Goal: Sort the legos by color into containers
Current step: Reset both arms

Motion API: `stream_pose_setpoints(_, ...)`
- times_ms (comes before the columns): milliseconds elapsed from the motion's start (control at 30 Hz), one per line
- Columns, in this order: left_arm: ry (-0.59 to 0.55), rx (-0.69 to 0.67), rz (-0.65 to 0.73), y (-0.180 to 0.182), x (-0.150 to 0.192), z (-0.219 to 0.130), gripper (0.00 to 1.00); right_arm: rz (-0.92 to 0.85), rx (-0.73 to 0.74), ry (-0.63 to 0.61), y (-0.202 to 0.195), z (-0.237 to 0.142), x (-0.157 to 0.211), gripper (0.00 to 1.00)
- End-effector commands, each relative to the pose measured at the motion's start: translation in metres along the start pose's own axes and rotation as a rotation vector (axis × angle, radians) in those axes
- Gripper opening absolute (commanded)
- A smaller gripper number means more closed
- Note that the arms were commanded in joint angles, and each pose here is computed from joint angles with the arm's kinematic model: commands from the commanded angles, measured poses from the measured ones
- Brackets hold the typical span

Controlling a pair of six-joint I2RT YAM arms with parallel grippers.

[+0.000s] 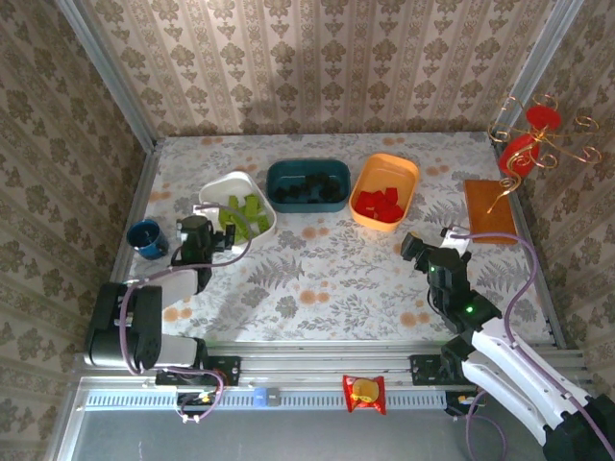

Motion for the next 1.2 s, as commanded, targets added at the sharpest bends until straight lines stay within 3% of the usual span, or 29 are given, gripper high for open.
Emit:
stream_pose_setpoints(0, -0.127, 0.027, 0.011, 0.004, -0.017, 0.008, 1.0, 0.0, 0.023, -0.042, -0.002, -0.001, -0.005, 1.0)
stream_pose_setpoints(233, -0.229, 0.01, -0.083, 0.012, 0.013, 0.015, 1.0, -0.02, 0.009, -0.056, -0.003, 0.003, -0.001, 1.0)
stream_pose_setpoints(300, -0.16, 0.031, -0.123, 0.018, 0.012, 0.021, 1.0, -0.035, -0.018, -0.066, -0.003, 0.005, 0.001, 1.0)
stream_pose_setpoints(467, -0.17, 0.064, -0.153, 0.024, 0.014, 0.024, 1.0, 0.0, -0.042, -0.129, -0.007, 0.006, -0.001, 1.0)
stream_pose_setpoints(567, -0.171, 0.064, -0.152, 0.024, 0.014, 0.024, 1.0, -0.151, -0.091, -0.171, 0.001, -0.001, -0.019, 1.0)
stream_pose_setpoints(833, -0.168, 0.071, -0.138, 0.021, 0.013, 0.024, 1.0, -0.166, 0.133, -0.263, -0.034, 0.027, -0.028, 1.0)
stream_pose_setpoints(933, -0.172, 0.072, -0.137, 0.021, 0.012, 0.024, 1.0, -0.187, 0.152, -0.215, -0.036, 0.051, -0.029, 1.0)
stream_pose_setpoints(1167, -0.182, 0.089, -0.137, 0.02, 0.012, 0.023, 1.0, -0.267, 0.039, -0.101, -0.022, 0.099, -0.016, 1.0)
Point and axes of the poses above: each hand's point on the last joint's axis, 136 mm out from that joint toward the fingers, its own z axis out along the fingers, its own y axis along the line the jaws close on, x = y × z, the point moved 9 cm from there along -z, back along the fingers, and after that the axes turned 12 degrees about z, right-handed, at the moved point
